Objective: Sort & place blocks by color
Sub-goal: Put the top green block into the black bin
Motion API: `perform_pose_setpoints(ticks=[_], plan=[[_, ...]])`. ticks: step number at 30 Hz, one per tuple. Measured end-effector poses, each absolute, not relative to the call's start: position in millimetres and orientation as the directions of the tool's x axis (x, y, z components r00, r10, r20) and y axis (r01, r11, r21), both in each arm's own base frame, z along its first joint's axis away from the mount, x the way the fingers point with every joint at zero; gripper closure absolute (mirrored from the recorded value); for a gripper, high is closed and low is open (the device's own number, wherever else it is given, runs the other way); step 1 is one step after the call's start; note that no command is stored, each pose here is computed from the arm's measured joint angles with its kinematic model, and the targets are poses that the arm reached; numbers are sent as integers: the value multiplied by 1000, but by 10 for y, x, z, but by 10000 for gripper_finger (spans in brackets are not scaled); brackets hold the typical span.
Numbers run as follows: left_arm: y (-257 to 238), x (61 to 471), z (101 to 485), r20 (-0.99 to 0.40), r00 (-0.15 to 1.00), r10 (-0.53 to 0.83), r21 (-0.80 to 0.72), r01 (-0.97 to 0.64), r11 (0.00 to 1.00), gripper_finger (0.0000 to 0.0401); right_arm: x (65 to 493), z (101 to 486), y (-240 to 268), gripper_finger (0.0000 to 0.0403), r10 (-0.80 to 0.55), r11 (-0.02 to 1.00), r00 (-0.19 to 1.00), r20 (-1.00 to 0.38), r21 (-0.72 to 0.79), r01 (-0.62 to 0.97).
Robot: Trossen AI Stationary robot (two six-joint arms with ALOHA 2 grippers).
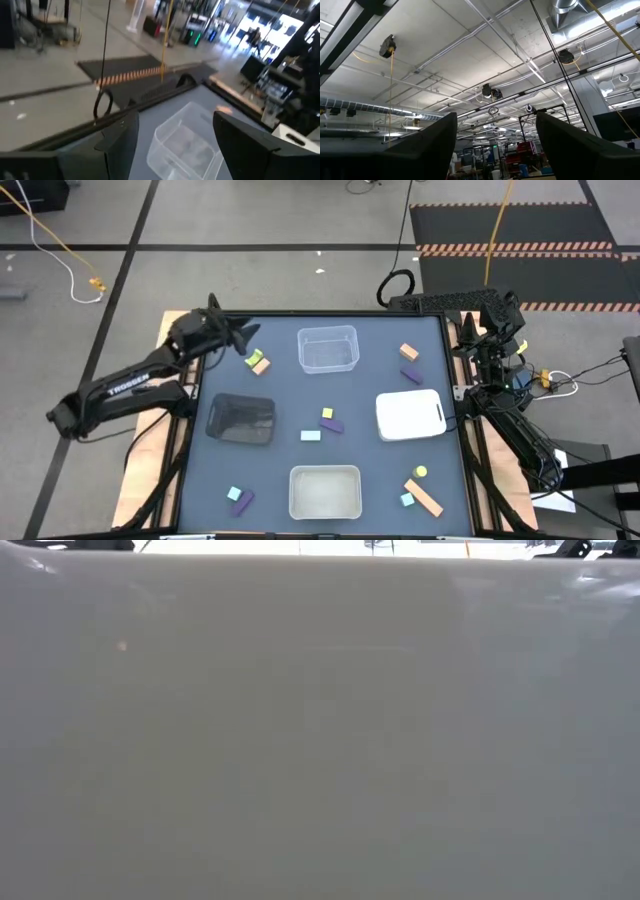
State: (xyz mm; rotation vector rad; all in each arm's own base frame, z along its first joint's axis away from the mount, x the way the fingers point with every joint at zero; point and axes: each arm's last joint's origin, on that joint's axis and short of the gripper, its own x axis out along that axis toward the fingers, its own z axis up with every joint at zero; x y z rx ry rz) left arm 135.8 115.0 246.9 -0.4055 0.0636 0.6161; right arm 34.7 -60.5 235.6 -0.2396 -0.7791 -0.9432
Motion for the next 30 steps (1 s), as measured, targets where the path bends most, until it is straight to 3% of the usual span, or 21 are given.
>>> perform_pose_setpoints(ticks=[12,18,22,30], plan=[[1397,1642,2196,-514,718,470,-334,-672,661,146,347,2356,-605,138,-635,585,344,692,140,799],[1419,1687,2036,-726,512,458,-180,-785,593,146,347,2356,-605,138,-635,585,344,692,140,799],[1415,1696,1941,-795,405,452,-98,-821,563,146,347,2356,-605,138,-635,585,344,692,140,799],[1376,1802,1758,-846,326,422,-28,-817,576,146,347,2356,-604,138,-635,585,344,692,140,799]])
